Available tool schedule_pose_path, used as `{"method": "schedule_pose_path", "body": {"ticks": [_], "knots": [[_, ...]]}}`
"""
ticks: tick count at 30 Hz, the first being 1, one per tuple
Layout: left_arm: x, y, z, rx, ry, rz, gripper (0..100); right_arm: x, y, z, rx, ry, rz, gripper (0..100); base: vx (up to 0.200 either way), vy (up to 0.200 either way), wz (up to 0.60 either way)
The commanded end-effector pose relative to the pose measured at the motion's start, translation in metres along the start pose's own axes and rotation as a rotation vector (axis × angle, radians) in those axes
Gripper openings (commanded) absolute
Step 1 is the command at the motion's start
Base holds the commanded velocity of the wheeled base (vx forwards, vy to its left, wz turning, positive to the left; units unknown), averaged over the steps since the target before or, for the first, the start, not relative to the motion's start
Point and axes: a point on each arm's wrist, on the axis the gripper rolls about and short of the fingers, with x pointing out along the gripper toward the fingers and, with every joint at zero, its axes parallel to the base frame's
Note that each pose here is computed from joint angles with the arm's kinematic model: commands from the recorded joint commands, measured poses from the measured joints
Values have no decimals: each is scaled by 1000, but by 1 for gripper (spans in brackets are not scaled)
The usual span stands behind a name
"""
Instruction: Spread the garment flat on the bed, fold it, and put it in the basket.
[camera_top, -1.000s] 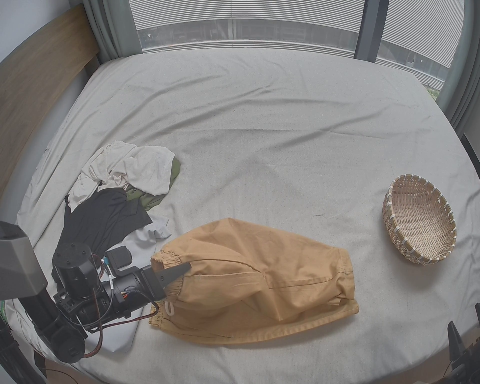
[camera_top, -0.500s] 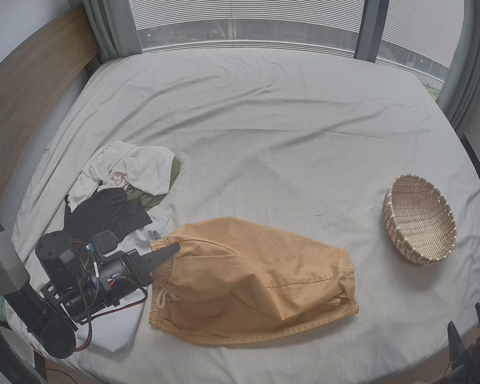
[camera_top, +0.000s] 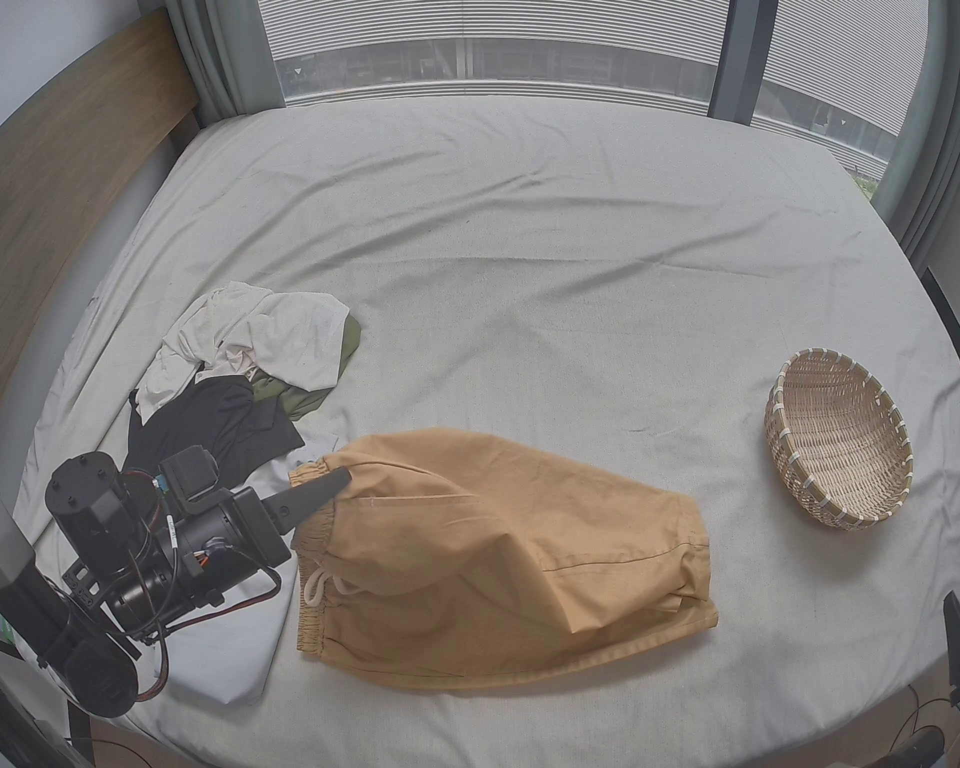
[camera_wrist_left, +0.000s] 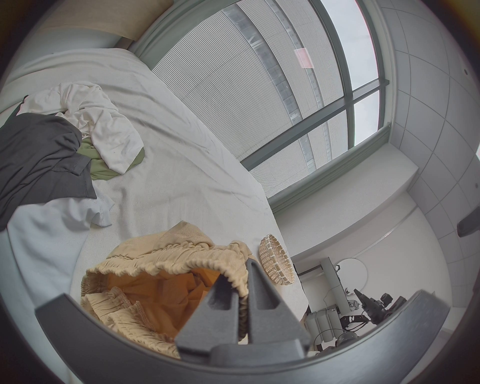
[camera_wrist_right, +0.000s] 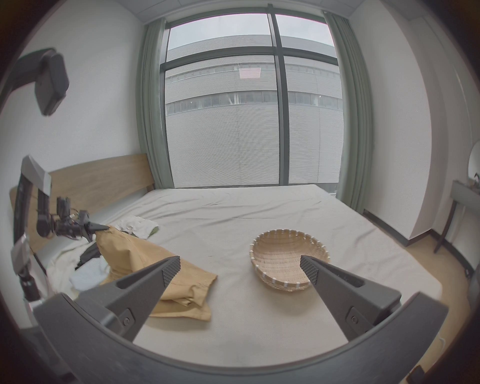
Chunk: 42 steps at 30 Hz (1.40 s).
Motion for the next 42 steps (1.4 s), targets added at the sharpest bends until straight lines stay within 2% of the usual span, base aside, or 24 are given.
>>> {"method": "schedule_pose_path", "body": {"ticks": [1,2,3,6,16,23,33,42], "knots": [[-1,0,2,4,-2,-7,0,35,2,42,158,113,135,100,0,0,0],[-1,1,1,1,2,-4,0,42,5,54,253,142,250,100,0,0,0],[-2,2,0,-1,4,0,0,46,7,60,318,167,328,100,0,0,0],[-2,1,0,0,4,-2,0,57,8,65,401,231,405,100,0,0,0],[-1,2,0,-4,7,1,0,113,4,53,428,314,389,100,0,0,0],[-1,3,-1,-6,12,4,0,155,-1,24,468,469,338,100,0,0,0],[-2,3,-2,-7,15,7,0,181,-4,1,490,537,321,100,0,0,0],[-1,4,-3,-10,20,12,0,205,3,-23,509,646,341,100,0,0,0]]}}
